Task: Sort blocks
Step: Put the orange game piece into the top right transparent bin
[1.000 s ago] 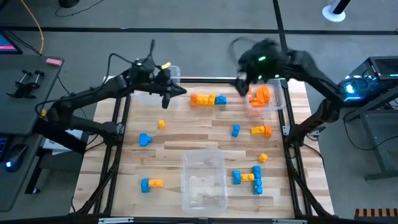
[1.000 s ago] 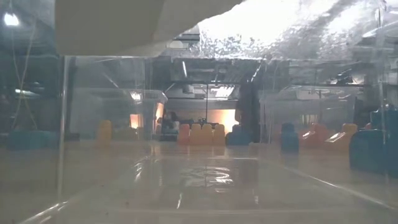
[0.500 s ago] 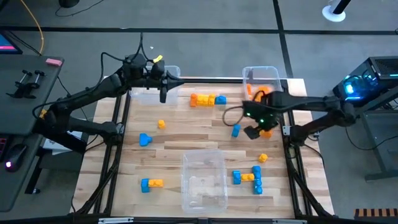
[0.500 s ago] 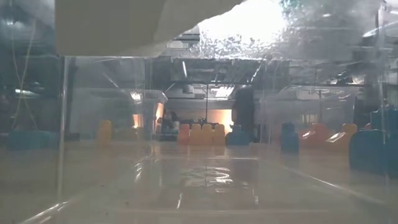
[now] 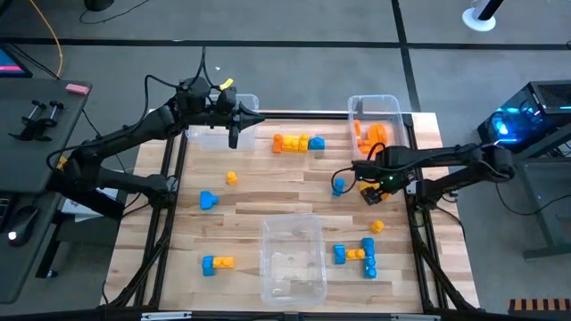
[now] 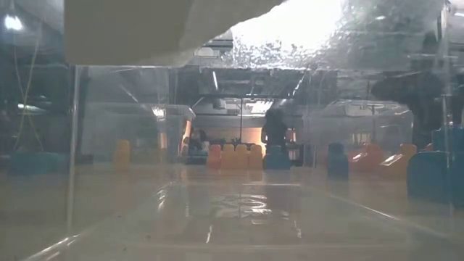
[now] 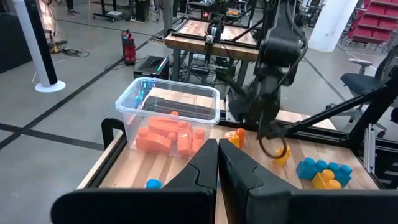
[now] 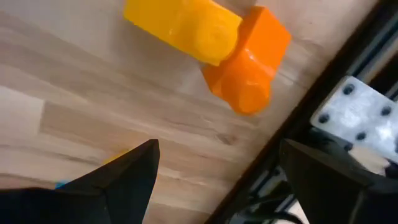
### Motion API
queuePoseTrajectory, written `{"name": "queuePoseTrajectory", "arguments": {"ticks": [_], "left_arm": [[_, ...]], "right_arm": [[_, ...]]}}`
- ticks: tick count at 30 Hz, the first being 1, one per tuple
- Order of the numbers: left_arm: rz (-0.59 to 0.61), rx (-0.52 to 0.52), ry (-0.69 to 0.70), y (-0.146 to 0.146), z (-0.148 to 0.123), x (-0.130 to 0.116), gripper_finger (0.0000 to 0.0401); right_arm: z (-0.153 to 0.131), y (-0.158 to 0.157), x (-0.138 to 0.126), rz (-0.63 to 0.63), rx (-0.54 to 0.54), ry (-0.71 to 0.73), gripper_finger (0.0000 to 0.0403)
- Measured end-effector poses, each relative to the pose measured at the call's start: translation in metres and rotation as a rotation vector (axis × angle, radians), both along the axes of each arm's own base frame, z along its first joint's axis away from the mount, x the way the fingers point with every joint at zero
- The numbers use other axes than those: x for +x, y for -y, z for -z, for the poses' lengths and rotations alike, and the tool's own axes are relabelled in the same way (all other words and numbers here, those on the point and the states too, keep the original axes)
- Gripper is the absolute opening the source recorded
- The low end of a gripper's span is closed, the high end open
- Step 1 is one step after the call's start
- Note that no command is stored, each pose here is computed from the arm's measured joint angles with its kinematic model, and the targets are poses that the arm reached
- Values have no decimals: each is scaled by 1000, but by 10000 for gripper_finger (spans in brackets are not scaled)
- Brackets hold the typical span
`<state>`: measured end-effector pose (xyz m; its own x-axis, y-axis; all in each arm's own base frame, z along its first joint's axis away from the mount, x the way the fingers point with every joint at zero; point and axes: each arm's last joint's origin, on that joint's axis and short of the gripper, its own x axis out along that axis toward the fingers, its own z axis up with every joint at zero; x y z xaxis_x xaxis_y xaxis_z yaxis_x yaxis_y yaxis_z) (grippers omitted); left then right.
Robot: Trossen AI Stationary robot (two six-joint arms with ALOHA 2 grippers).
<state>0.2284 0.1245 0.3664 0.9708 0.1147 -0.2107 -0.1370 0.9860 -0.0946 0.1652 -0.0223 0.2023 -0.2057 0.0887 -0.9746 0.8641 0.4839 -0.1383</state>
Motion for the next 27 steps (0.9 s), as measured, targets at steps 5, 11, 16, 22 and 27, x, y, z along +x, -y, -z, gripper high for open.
{"name": "queuePoseTrajectory", "arguments": {"ticks": [5, 11, 16, 22, 27], "left_arm": [[-7, -35, 4, 0, 0, 0, 0], [-11, -48, 7, 0, 0, 0, 0], [-15, -71, 10, 0, 0, 0, 0], [-16, -73, 11, 0, 0, 0, 0], [-16, -73, 11, 0, 0, 0, 0]], "right_arm": [[11, 3, 8, -32, -70, -11, 316], [17, 5, 10, -25, -88, -53, 285], [27, 8, 2, 64, -92, -95, 255], [34, 13, 1, 85, -115, -66, 230], [35, 14, 5, 66, -123, -24, 224]]}}
